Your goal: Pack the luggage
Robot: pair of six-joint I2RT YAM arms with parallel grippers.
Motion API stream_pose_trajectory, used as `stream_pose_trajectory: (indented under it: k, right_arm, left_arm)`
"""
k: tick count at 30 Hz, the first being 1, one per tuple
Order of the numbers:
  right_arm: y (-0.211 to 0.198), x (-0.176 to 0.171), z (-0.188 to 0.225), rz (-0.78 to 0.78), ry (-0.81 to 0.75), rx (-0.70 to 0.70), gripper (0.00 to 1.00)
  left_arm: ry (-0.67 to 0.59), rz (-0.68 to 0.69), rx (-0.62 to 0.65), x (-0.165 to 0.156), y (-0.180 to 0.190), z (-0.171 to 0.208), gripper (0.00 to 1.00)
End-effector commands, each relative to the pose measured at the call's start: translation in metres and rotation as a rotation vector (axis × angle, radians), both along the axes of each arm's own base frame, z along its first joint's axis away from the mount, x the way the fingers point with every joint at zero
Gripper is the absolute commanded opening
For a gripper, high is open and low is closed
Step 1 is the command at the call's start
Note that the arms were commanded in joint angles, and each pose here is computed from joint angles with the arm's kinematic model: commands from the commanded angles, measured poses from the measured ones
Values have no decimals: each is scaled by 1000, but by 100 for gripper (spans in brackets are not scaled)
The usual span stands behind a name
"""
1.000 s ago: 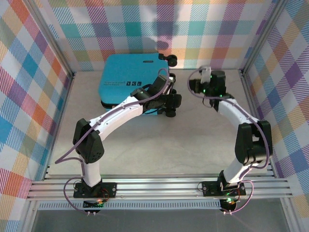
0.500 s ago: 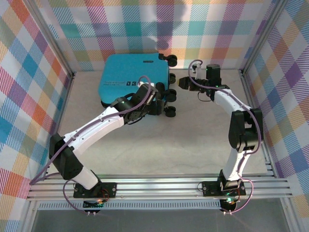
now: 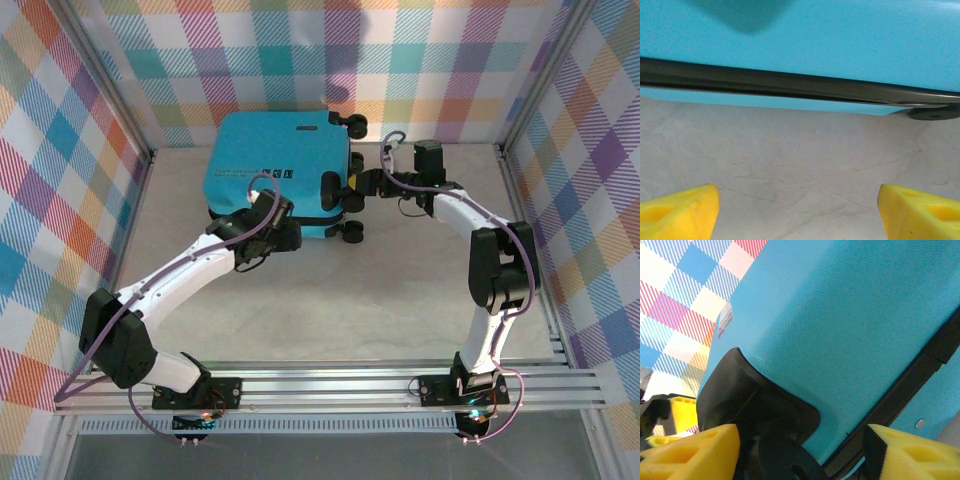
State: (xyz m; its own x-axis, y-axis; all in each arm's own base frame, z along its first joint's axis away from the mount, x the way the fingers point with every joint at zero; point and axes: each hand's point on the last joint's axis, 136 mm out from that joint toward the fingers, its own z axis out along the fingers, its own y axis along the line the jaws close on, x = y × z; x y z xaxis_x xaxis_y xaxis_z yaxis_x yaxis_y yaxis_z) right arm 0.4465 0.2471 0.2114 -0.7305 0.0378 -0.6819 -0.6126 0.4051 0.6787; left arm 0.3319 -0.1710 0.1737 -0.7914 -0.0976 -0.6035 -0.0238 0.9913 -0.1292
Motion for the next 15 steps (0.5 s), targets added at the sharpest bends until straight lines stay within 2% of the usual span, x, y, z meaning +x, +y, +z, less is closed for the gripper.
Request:
stream_pose_trajectory:
  k: [1, 10, 15]
  right_arm:
    - [19, -31, 4, 107, 3, 29, 61]
    - [46, -82, 5, 182, -7, 11, 37]
    - [76, -120, 3, 254, -12, 0, 30]
  left_arm:
    - [-31, 11, -77, 1, 2, 9, 82]
    - [-72, 27, -76, -8, 16, 31, 83]
    - [-103, 59, -90, -27, 32, 49, 84]
